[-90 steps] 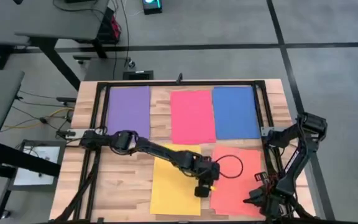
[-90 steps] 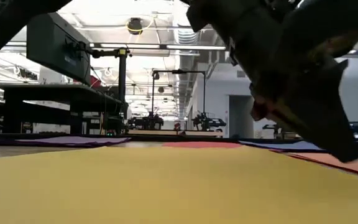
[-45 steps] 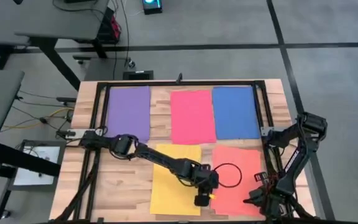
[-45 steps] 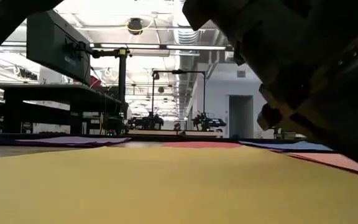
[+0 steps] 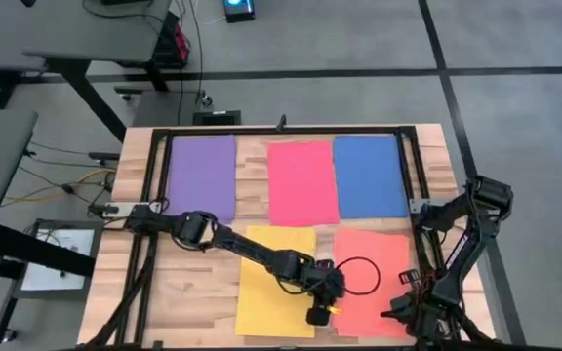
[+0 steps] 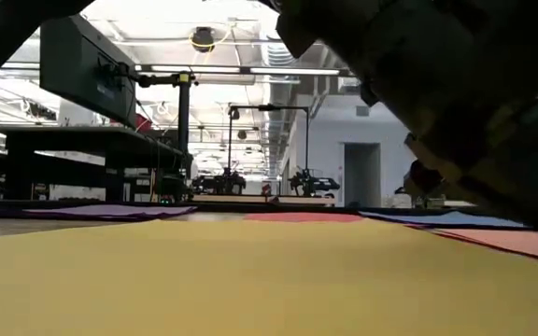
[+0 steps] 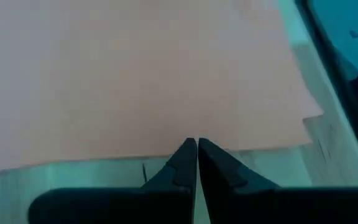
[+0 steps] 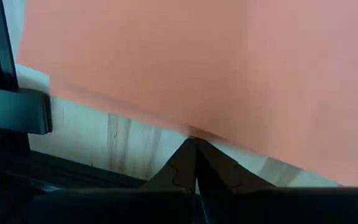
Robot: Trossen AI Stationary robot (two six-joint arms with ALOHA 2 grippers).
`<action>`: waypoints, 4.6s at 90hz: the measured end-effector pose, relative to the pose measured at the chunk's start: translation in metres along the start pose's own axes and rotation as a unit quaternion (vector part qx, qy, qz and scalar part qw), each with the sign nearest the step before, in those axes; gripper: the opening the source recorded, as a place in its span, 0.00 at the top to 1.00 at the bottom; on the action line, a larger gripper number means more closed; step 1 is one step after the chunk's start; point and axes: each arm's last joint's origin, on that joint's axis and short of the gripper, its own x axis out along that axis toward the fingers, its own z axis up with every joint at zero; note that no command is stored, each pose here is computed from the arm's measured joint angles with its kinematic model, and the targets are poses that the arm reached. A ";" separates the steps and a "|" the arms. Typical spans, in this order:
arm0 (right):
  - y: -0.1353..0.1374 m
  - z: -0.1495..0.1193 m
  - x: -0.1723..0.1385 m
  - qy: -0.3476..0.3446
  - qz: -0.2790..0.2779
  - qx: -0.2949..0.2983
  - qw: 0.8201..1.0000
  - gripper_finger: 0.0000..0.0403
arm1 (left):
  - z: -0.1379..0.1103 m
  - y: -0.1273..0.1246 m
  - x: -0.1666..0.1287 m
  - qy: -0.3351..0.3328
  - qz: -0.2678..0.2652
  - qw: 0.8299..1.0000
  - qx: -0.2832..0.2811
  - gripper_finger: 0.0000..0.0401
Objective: Organize paper
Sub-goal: Stack the orange paper on top of the orange paper
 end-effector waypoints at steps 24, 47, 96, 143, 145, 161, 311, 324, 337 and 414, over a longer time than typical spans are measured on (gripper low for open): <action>-0.001 0.003 0.000 -0.012 -0.005 0.003 1.000 1.00 | -0.002 -0.005 0.007 -0.021 -0.003 1.000 -0.003 1.00; -0.002 0.003 -0.001 -0.024 -0.015 -0.005 1.000 1.00 | 0.009 -0.007 0.006 -0.075 -0.010 0.996 0.054 1.00; 0.002 -0.001 0.000 -0.032 -0.021 -0.010 0.999 1.00 | 0.015 -0.025 -0.042 0.056 0.019 0.992 0.108 1.00; 0.003 -0.003 0.001 -0.034 -0.019 0.011 0.999 1.00 | -0.008 -0.022 -0.002 0.055 -0.057 0.996 0.032 1.00; 0.003 -0.003 0.001 -0.035 -0.019 0.011 0.999 1.00 | -0.008 -0.022 -0.002 0.054 -0.056 0.996 0.033 1.00; 0.002 -0.001 0.001 -0.035 -0.018 0.013 0.999 1.00 | -0.005 -0.023 -0.002 0.034 -0.057 0.997 0.049 1.00; 0.012 -0.004 -0.034 -0.033 0.010 0.048 0.998 1.00 | 0.000 -0.016 -0.002 0.033 -0.043 0.997 0.051 1.00; 0.015 0.000 -0.043 -0.080 0.004 0.085 0.993 1.00 | 0.022 -0.006 -0.041 0.046 0.016 0.997 0.057 1.00; 0.014 0.005 -0.044 -0.094 0.014 0.145 0.985 1.00 | 0.043 0.008 -0.086 0.059 0.038 0.997 0.030 1.00; -0.183 0.000 -0.041 -0.307 -0.010 0.712 0.632 1.00 | 0.055 -0.037 -0.123 0.007 0.036 0.999 -0.013 1.00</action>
